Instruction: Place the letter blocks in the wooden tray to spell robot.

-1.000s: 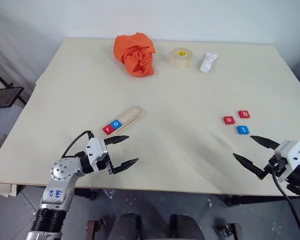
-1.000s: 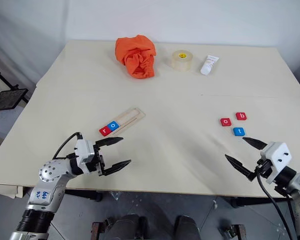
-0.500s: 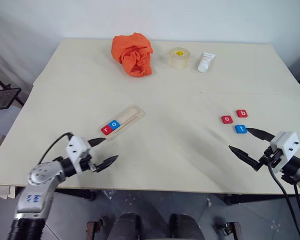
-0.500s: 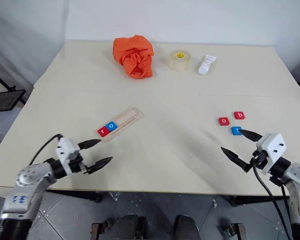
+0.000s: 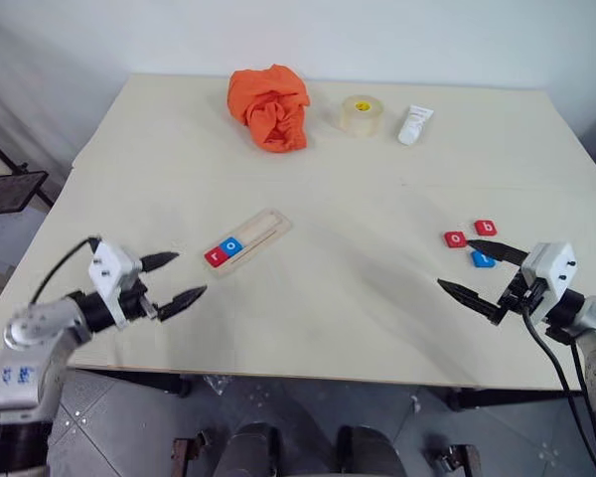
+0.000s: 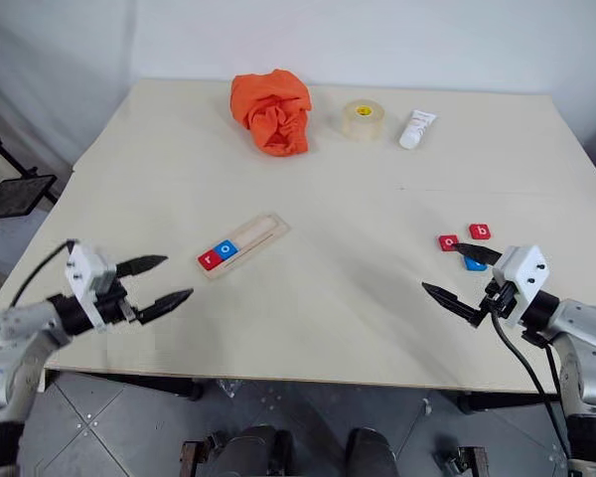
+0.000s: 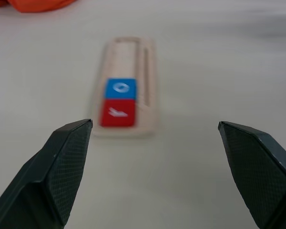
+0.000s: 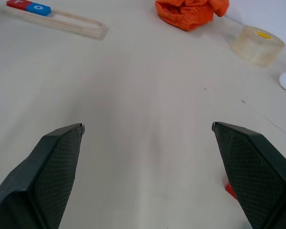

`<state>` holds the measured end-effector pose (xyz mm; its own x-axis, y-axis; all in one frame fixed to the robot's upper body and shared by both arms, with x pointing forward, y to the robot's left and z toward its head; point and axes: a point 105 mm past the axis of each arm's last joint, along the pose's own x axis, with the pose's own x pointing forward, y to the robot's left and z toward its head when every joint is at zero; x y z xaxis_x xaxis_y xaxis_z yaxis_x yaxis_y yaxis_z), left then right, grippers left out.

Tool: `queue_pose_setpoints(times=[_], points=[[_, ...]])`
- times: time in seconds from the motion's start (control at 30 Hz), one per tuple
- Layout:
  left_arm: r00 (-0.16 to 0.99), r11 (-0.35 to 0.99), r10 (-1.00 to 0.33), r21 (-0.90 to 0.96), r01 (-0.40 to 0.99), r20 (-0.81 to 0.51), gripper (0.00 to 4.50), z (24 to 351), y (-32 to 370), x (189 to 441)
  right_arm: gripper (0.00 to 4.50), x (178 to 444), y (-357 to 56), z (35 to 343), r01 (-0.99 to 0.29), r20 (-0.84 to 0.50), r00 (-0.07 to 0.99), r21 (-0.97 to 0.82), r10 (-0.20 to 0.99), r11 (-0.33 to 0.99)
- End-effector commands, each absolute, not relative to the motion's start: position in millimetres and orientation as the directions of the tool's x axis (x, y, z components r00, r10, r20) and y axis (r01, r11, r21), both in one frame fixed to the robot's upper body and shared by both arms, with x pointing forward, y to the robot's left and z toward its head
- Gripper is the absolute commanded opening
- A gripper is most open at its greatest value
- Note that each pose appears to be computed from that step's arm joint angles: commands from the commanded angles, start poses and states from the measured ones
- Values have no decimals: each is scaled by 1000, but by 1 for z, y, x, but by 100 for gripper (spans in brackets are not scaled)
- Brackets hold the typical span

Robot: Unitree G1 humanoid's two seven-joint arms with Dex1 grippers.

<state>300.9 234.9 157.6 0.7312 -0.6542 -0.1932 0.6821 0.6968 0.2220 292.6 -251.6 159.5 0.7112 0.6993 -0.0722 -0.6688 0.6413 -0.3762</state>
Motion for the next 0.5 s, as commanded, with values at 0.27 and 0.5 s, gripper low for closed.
queue_pose_setpoints(times=[0.27,0.5], points=[[670,650,-651,193,735,-357,450,154,218,338,449,293,-246,168,-665,-53,703,-401,709,629],[647,645,-625,178,743,-437,450,138,213,356,449,287,-246,163,-648,-45,723,-391,690,654]])
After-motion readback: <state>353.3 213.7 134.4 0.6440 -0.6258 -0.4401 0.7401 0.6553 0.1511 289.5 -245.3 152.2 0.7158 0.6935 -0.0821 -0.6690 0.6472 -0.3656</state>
